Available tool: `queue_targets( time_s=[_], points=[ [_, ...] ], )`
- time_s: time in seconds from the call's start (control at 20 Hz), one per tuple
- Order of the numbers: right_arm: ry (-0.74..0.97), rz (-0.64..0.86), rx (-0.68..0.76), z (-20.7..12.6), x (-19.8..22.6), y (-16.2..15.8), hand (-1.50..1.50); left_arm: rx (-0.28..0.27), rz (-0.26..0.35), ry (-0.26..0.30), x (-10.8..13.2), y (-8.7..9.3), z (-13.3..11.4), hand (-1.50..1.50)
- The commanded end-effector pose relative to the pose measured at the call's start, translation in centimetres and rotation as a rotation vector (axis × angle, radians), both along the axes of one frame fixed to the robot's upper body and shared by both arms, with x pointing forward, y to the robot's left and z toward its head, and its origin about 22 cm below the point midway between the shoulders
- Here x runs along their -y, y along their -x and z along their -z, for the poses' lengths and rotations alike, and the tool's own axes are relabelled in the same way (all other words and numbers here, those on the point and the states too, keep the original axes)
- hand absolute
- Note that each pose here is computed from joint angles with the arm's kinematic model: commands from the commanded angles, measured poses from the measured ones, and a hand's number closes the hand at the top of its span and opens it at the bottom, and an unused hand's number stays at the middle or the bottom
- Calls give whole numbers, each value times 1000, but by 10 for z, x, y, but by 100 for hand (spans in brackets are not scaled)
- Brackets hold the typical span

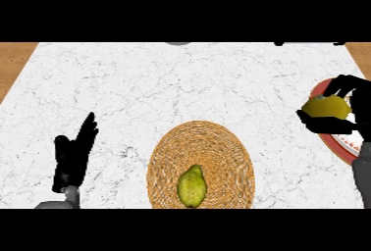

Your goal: Pick the lemon from the placemat and place it in the plate

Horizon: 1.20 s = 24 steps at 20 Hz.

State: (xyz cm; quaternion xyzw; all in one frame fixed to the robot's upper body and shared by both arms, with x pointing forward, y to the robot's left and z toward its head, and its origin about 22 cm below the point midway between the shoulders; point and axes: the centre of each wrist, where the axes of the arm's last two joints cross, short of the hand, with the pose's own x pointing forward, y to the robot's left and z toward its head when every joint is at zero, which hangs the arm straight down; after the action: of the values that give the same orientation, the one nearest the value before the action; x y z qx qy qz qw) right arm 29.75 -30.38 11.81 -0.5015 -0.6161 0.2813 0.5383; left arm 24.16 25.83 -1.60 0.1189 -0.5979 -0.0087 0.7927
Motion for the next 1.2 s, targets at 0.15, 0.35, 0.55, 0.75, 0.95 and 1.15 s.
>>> queue_targets(
  time_s=[0.15,0.35,0.55,0.75,0.95,1.15],
  points=[
    [-48,219,65,-32,53,-7,150,12,14,-8,7,-9,-2,0],
    [-62,240,49,-27,79,7,150,6,25,-8,4,-12,-22,0],
    [-54,297,18,-13,91,-14,150,-22,6,-4,8,-16,2,0],
    [-57,310,-29,4,128,-23,150,0,23,-2,9,-9,-15,0],
    [-50,308,-109,17,139,-40,150,-17,36,3,12,-9,-10,0],
    [-113,284,-264,45,161,-21,150,10,29,15,14,-17,-16,0]
  ],
)
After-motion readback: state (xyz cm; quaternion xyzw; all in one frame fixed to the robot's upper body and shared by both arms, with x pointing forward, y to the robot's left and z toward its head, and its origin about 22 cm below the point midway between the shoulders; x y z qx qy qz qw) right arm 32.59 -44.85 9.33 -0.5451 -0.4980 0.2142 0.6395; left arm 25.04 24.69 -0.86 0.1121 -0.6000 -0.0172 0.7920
